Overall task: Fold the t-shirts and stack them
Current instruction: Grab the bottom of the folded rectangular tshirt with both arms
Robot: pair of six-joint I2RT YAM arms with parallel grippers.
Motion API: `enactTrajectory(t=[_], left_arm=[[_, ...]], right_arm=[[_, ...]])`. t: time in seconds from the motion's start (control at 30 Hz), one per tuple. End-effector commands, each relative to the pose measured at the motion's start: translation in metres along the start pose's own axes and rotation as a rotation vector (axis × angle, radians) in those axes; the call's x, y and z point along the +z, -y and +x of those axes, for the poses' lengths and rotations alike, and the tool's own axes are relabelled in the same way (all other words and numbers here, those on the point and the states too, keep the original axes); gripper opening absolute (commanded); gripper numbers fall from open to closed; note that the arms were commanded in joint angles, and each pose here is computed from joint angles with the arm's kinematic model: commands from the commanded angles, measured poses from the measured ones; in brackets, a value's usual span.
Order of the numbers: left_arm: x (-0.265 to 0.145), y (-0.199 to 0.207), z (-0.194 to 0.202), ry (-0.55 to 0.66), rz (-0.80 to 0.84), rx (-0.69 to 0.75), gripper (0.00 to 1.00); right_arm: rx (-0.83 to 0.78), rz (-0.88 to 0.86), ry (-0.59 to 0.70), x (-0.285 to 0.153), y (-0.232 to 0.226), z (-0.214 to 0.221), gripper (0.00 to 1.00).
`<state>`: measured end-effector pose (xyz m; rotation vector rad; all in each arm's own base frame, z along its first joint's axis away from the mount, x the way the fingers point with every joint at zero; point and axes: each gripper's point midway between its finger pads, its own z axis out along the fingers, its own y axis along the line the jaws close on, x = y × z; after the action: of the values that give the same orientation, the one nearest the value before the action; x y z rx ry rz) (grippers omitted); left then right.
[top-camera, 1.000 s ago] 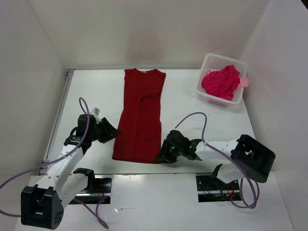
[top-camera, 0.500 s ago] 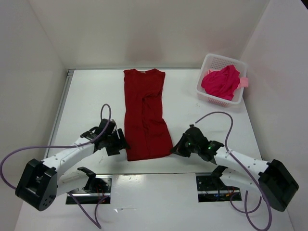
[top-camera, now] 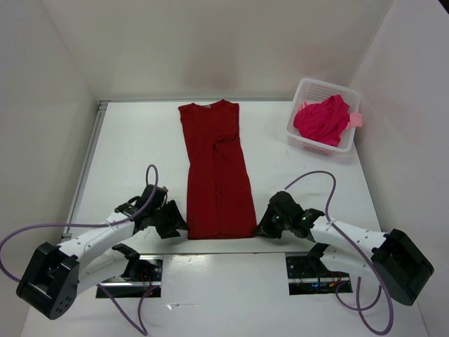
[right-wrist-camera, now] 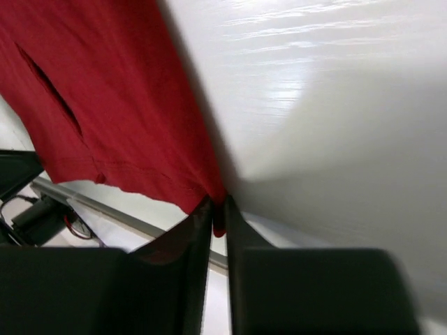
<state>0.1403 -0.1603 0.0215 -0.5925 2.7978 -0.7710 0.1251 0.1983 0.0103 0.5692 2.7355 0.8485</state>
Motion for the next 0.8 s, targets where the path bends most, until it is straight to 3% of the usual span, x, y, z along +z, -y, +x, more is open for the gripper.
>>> enactTrajectory(t=[0.0,0.1,0.13,0.23,0.37,0.47,0.5,0.57,0.77], left_arm=[[0.0,0.009,0.005,-0.021,0.051,0.011,0.57],[0.0,0.021,0.002,-0.013,0.099,0.004,0.57],[0.004,0.019,0.005,-0.032,0.085,0.01,0.51],[0.011,0.022,0.016,-0.07,0.067,0.03,0.49],[0.012,0.037,0.016,-0.063,0.079,0.053,0.39],[0.012,0.03,0.022,-0.092,0.042,0.078,0.18],[0.009,0.027,0.025,-0.099,0.032,0.075,0.07],[0.002,0.024,0.03,-0.116,0.029,0.081,0.0],[-0.028,0.035,0.038,-0.158,0.041,0.118,0.0]], right_arm=[[-0.047,-0.034,0.0,-0.001,-0.021,-0.007,0.2],[-0.061,-0.043,0.004,0.0,-0.029,-0.01,0.23],[-0.07,-0.03,-0.002,0.002,-0.026,-0.009,0.23],[-0.078,-0.028,-0.012,0.004,-0.027,-0.009,0.23],[-0.078,-0.028,-0.013,0.005,-0.03,-0.01,0.23],[-0.084,-0.002,-0.024,0.003,-0.025,-0.008,0.13],[-0.084,0.001,-0.015,0.001,-0.024,-0.009,0.06],[-0.114,0.022,-0.034,-0.004,-0.018,-0.002,0.03],[-0.195,-0.013,-0.11,-0.037,-0.048,0.03,0.0]])
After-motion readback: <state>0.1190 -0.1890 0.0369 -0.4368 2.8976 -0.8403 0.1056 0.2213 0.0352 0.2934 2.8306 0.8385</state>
